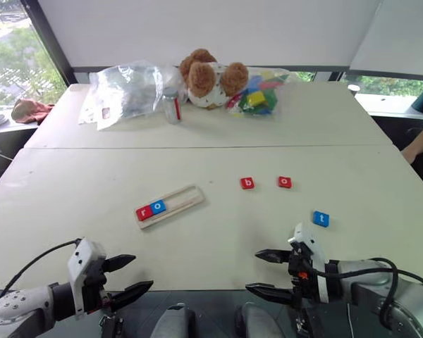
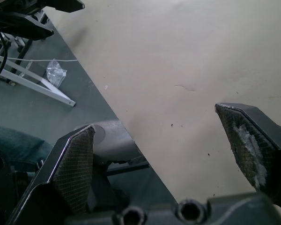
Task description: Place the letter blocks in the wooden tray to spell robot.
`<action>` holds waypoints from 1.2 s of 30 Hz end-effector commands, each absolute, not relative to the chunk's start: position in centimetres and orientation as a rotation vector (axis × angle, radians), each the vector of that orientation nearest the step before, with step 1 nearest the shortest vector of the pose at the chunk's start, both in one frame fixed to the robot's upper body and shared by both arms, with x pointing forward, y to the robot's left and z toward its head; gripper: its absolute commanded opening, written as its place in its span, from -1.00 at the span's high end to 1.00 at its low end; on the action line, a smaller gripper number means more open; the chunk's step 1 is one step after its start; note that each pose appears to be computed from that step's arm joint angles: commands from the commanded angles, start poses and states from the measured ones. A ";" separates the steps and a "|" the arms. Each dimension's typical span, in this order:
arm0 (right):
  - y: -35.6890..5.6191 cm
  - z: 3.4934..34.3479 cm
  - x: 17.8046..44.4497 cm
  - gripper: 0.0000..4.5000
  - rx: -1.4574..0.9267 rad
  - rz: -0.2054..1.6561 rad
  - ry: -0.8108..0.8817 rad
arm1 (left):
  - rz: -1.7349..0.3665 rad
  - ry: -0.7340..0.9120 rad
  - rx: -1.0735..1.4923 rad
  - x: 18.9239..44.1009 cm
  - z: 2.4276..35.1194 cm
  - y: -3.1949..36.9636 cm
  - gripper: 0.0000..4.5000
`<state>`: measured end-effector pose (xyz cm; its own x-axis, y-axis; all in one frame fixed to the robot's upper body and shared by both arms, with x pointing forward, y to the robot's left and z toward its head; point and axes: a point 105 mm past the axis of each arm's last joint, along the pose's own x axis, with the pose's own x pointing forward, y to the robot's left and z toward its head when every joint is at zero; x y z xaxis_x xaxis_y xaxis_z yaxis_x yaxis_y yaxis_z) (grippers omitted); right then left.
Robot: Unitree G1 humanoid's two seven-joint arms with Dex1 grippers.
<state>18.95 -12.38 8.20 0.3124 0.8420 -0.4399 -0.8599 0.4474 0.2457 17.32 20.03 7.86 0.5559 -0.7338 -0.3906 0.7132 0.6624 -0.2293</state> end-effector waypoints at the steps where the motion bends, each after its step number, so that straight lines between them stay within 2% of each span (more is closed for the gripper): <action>1: -11.7 9.0 18.8 -0.99 -0.053 1.145 0.515 | -0.863 0.483 -0.049 17.3 7.8 20.0 -1.00; 15: -11.5 9.0 19.3 -0.99 -0.050 1.114 0.499 | -0.862 0.496 -0.071 17.2 7.4 19.9 -1.00; 22: -11.8 9.5 20.5 -0.99 -0.056 1.116 0.464 | -0.820 0.458 -0.084 18.4 8.4 20.4 -1.00; 26: -12.7 10.2 21.6 -0.99 -0.117 1.102 0.463 | -0.850 0.428 -0.081 18.6 10.7 21.0 -1.00; 30: -11.5 12.2 23.2 -0.99 -0.101 1.134 0.425 | -0.807 0.410 0.141 21.8 13.9 25.1 -1.00; 32: -9.6 12.8 23.7 -0.99 -0.137 1.188 0.412 | -0.772 0.371 0.271 24.2 15.3 27.3 -1.00; 36: -7.5 12.4 24.6 -0.99 -0.242 1.221 0.428 | -0.825 0.326 0.423 27.1 15.1 28.0 -1.00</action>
<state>24.48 -7.96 12.76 0.2801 0.8622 -0.4220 -0.9398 0.3359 0.0625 26.93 28.02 16.22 0.6685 -0.6236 -0.4052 0.7319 0.6486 0.2092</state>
